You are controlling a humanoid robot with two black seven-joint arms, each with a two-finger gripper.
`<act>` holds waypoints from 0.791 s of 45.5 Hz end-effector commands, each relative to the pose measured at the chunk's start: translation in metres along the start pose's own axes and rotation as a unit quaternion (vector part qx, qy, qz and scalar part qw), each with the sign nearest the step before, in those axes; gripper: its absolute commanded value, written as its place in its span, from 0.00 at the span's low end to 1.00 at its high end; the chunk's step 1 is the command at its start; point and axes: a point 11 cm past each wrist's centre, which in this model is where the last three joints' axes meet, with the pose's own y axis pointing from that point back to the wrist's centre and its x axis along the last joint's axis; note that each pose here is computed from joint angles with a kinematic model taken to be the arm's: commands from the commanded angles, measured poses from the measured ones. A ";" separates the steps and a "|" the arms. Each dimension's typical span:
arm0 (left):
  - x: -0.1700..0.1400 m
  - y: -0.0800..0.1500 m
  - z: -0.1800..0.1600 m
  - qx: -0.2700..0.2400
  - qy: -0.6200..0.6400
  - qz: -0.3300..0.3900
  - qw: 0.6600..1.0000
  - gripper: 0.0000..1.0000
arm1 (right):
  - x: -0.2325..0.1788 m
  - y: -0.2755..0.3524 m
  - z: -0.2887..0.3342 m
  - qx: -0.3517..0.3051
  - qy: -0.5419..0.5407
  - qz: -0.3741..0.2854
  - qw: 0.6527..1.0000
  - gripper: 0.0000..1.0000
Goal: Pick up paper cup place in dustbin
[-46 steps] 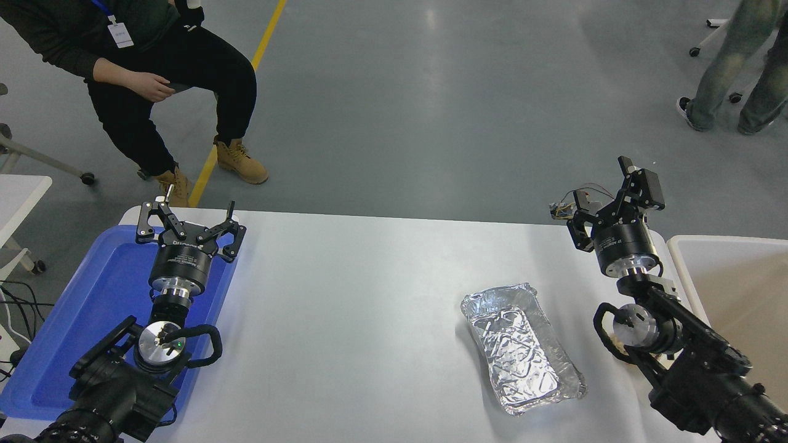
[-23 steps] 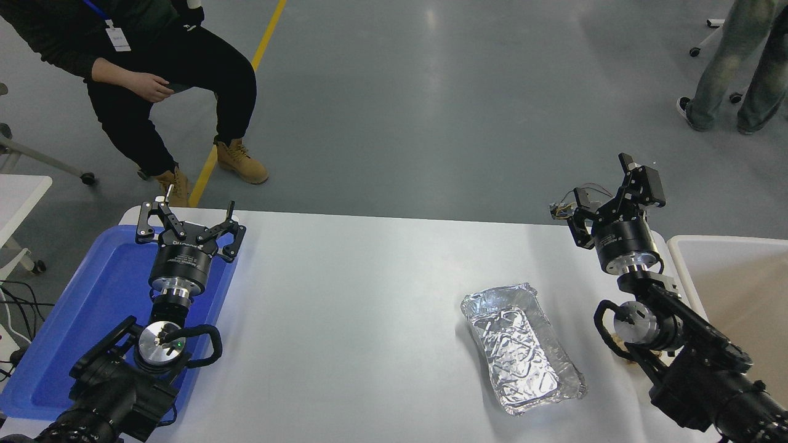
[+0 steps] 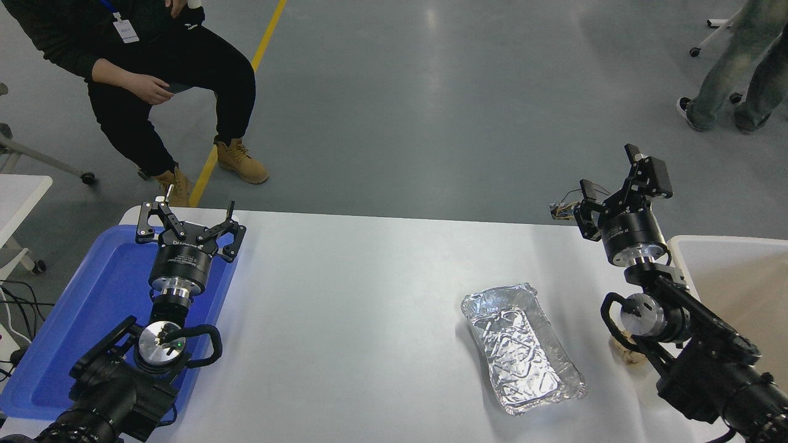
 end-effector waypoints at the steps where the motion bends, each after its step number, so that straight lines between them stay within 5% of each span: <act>1: 0.000 0.000 0.000 0.000 0.000 0.000 1.000 1.00 | 0.015 -0.007 -0.021 0.001 0.036 -0.008 0.999 1.00; 14: 0.000 0.000 0.000 0.000 0.000 0.000 1.000 1.00 | 0.049 -0.013 -0.057 -0.049 0.140 -0.034 0.988 1.00; 36: 0.000 0.000 0.000 0.001 0.000 0.000 1.000 1.00 | 0.050 -0.020 -0.106 -0.188 0.380 -0.184 0.887 1.00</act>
